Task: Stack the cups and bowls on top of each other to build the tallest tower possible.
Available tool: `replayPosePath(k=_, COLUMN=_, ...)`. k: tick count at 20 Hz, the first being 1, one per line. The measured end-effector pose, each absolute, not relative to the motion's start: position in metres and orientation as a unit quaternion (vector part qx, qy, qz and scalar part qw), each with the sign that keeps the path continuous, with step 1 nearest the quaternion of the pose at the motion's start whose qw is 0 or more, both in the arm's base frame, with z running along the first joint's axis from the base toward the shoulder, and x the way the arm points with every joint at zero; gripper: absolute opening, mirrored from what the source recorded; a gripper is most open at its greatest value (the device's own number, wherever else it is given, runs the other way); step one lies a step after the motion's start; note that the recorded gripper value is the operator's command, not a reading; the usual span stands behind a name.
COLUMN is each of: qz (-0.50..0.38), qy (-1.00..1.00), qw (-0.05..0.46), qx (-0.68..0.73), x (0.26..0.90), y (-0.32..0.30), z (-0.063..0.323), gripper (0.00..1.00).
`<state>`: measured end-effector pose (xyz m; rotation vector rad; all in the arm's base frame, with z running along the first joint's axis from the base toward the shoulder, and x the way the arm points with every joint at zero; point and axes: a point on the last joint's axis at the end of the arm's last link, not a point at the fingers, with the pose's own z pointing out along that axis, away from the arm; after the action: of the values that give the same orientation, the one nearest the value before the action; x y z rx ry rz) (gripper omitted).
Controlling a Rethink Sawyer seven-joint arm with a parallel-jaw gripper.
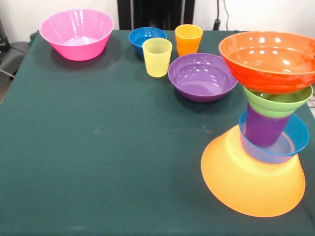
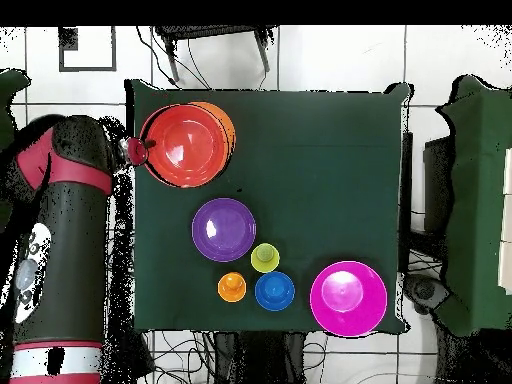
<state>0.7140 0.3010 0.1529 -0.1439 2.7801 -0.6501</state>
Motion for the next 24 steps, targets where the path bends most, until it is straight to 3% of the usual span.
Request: replayPosePath(k=24, qz=-0.225, qy=0.962, qw=0.142, qx=-0.063, x=0.705, y=0.319, z=0.150, gripper=0.00)
